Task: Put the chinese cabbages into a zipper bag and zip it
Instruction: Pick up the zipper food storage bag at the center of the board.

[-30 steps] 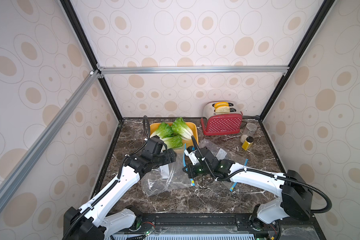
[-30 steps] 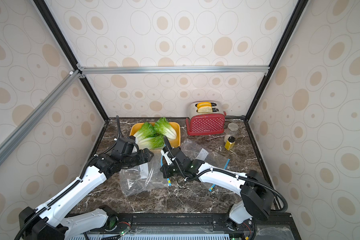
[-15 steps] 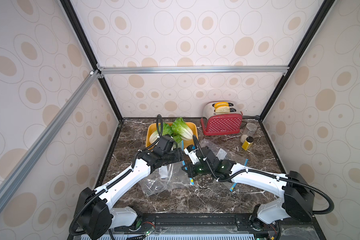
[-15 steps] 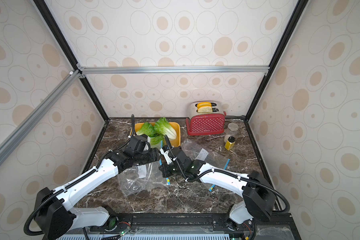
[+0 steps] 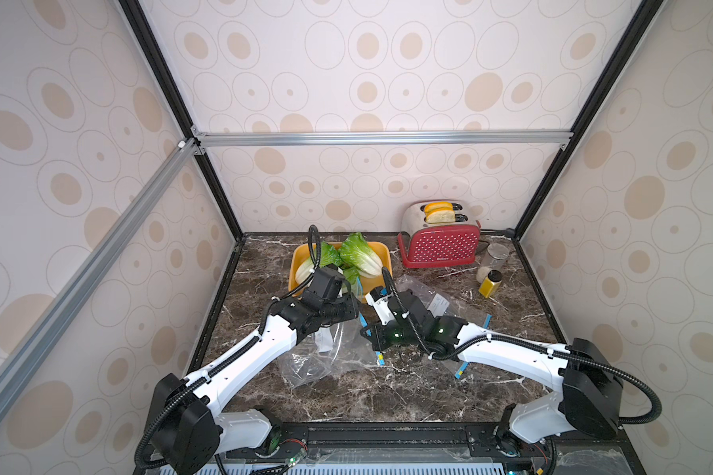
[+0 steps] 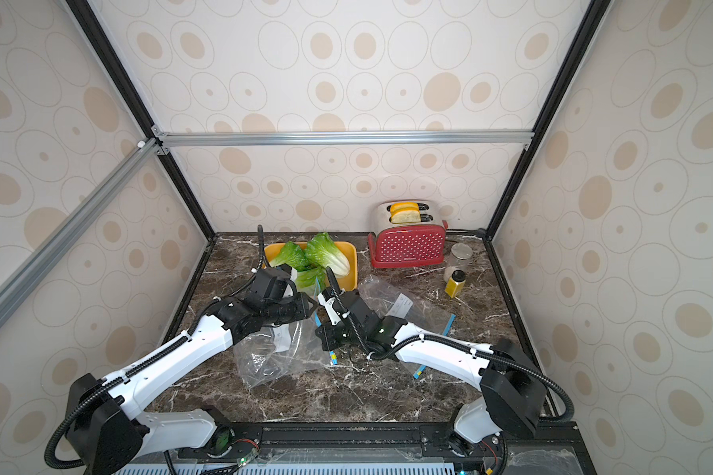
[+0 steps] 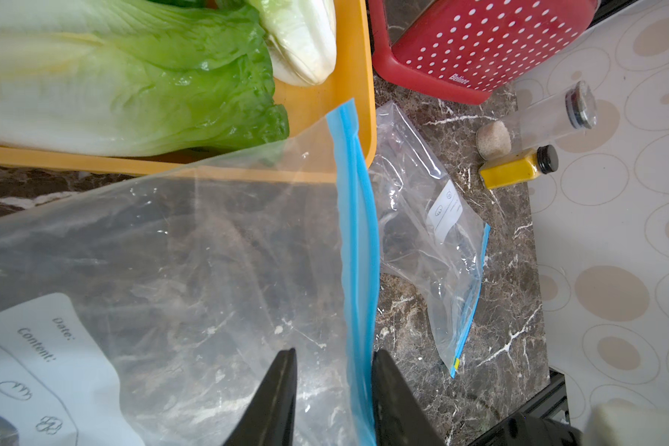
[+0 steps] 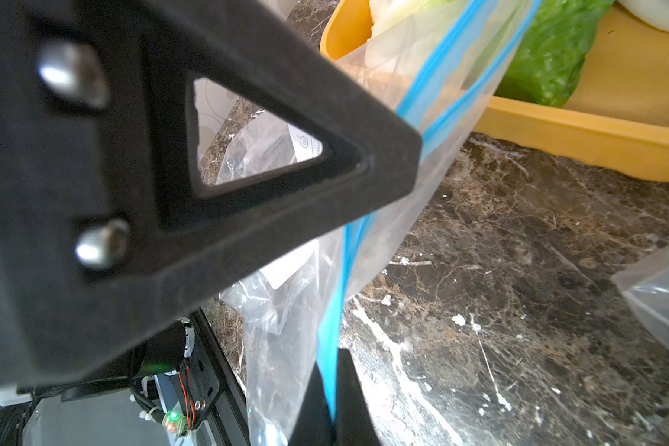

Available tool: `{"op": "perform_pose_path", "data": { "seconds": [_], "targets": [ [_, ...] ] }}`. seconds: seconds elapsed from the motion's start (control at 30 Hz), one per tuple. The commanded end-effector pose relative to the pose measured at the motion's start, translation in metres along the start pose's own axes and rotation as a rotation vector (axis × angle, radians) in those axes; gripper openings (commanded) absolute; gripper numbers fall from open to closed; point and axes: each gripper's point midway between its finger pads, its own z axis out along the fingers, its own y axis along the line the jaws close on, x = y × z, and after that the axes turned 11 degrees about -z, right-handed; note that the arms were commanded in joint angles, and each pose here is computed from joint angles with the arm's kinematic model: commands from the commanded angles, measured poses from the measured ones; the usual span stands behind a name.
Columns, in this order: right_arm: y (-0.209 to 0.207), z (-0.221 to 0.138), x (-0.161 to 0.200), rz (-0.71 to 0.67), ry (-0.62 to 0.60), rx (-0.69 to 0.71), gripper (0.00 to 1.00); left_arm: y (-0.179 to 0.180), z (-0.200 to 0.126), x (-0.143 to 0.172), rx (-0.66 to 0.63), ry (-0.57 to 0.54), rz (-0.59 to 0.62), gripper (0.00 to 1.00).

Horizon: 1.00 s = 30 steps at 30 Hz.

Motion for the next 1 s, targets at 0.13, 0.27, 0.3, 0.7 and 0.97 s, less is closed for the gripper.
{"op": "perform_pose_path", "data": {
  "seconds": [0.13, 0.27, 0.3, 0.7, 0.97],
  "targets": [
    [0.0, 0.0, -0.001, 0.004, -0.006, 0.02, 0.02, 0.007, 0.005, 0.003, -0.04, 0.009, 0.007, 0.2],
    [-0.003, 0.0, 0.001, 0.004, -0.001, 0.031, 0.02, 0.004, 0.002, 0.001, -0.026, 0.004, 0.01, 0.16],
    [-0.003, 0.0, 0.002, 0.004, 0.0, 0.029, 0.02, 0.003, 0.001, 0.001, -0.023, 0.001, 0.013, 0.15],
    [0.002, -0.002, -0.001, 0.016, -0.016, 0.003, 0.09, 0.0, -0.005, -0.006, -0.007, -0.041, 0.019, 0.0],
    [0.01, -0.042, -0.024, 0.037, -0.064, -0.021, 0.43, -0.006, -0.019, -0.01, 0.003, -0.053, 0.135, 0.0]
  ]
}}
